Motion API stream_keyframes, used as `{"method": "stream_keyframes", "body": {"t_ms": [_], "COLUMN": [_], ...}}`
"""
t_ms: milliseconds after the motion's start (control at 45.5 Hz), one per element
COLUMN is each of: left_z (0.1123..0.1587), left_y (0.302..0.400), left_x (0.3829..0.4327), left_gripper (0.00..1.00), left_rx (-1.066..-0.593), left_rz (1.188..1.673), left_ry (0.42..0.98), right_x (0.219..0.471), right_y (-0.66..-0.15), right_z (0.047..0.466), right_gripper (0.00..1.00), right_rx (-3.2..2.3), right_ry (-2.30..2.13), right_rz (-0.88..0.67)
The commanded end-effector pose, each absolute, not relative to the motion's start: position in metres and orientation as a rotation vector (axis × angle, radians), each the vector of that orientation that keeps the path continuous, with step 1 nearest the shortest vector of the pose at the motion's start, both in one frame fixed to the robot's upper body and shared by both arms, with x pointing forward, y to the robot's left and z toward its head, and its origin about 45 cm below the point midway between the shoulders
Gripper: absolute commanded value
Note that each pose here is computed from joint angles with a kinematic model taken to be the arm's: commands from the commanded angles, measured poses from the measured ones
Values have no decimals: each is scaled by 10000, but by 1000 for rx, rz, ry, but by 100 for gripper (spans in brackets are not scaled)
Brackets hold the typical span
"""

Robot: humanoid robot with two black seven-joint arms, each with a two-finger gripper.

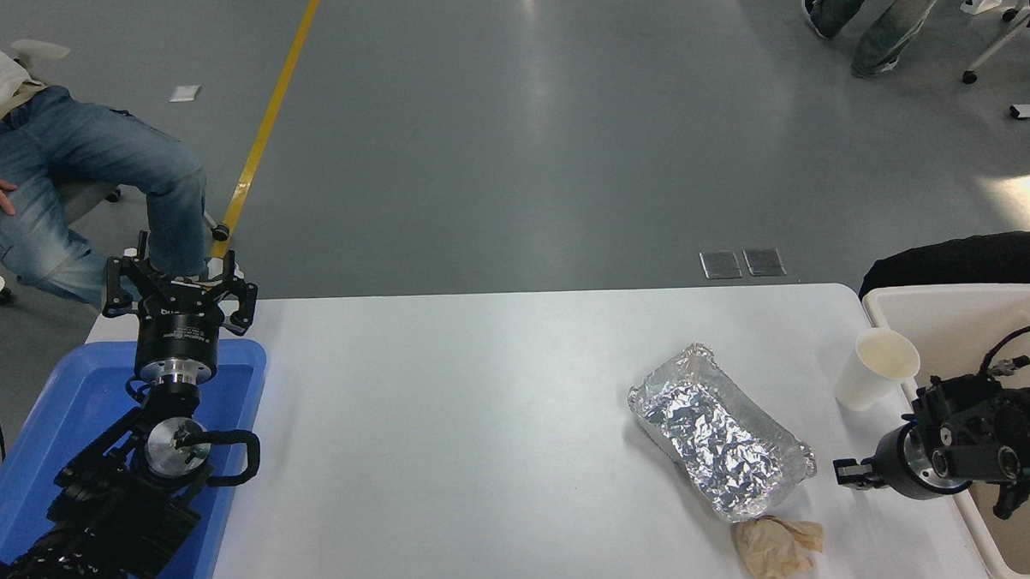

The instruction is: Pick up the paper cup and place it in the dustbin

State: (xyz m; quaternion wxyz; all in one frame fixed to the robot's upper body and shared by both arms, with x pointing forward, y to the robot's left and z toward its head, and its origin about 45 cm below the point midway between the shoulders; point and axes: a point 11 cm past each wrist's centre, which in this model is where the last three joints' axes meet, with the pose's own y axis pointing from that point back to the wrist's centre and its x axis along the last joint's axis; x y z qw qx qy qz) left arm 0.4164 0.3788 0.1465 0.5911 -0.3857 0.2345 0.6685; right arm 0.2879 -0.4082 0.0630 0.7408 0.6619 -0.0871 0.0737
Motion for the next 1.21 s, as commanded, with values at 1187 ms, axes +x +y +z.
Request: {"method": "stream_keyframes", "body": {"t_ms": [1187], "left_z": [1461], "left_y": [3789], "left_x": [4160], "left_gripper": [99], "left_rx": [-889], "left_rz": [1554], "left_ry": [543], "right_x": [3359], "right_y": [-3862], "right_z": [3436], "right_gripper": [0], "right_rx": [1516], "right_ry": [-214], "right_rz": [198]}}
